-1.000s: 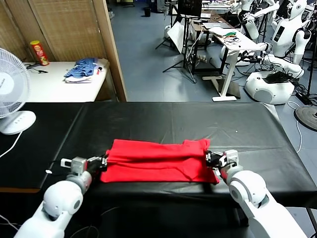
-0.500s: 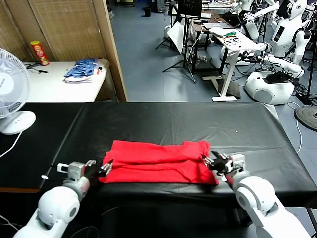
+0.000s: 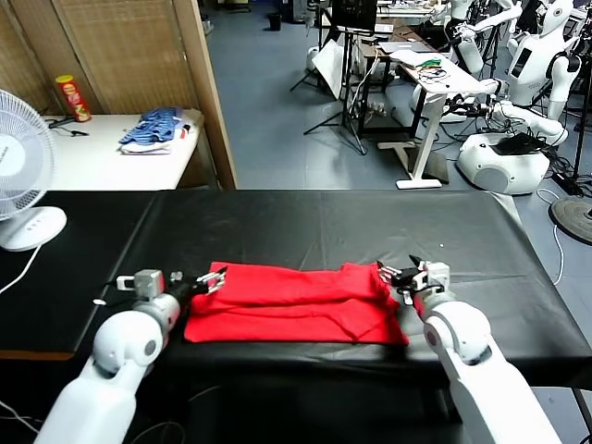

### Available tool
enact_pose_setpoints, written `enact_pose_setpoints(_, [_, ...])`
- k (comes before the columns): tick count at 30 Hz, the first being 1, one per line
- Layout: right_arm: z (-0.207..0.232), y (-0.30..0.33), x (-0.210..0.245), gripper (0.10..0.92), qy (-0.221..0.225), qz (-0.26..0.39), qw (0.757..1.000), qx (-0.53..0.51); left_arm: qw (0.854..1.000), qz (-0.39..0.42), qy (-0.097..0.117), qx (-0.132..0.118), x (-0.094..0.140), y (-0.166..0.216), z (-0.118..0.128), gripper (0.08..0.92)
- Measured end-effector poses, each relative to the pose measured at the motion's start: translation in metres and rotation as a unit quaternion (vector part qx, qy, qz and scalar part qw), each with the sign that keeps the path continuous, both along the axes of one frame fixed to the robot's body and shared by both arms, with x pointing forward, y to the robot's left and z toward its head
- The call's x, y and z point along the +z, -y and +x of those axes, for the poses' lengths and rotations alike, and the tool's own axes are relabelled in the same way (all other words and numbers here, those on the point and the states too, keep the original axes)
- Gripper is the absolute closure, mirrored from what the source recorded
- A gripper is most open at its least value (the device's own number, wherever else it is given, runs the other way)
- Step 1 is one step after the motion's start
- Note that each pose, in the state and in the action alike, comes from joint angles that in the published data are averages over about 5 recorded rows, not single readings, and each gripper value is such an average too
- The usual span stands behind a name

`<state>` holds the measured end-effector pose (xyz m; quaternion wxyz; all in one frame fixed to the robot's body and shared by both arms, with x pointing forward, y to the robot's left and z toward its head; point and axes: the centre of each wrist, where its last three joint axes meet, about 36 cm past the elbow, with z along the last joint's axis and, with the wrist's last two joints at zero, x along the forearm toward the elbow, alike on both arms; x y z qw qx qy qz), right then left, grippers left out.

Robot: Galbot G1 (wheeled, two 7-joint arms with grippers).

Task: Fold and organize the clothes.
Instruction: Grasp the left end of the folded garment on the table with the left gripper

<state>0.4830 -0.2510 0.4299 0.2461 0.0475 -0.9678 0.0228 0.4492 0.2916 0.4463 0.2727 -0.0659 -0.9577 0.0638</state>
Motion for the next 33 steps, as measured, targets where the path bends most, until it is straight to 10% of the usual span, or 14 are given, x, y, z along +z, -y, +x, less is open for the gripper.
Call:
enact_pose_setpoints(9, [0.003,-0.006,-0.012,0.370,-0.013,0.006,1.000,-0.004,1.000,-0.009,-0.011,0.002,-0.018,-0.005,0.012,0.306])
enact_pose_setpoints(21, [0.000,-0.018,-0.031,0.862,0.001,-0.004,1.000,-0.022,0.999,0.044,0.019,0.022,-0.034,0.001,0.007,0.855])
enact_pose_setpoints(33, [-0.008,-0.023,-0.037,0.807,0.021,0.009,0.999,-0.029,0.996,0.075,0.049,0.012,-0.025,0.005,-0.003,0.871])
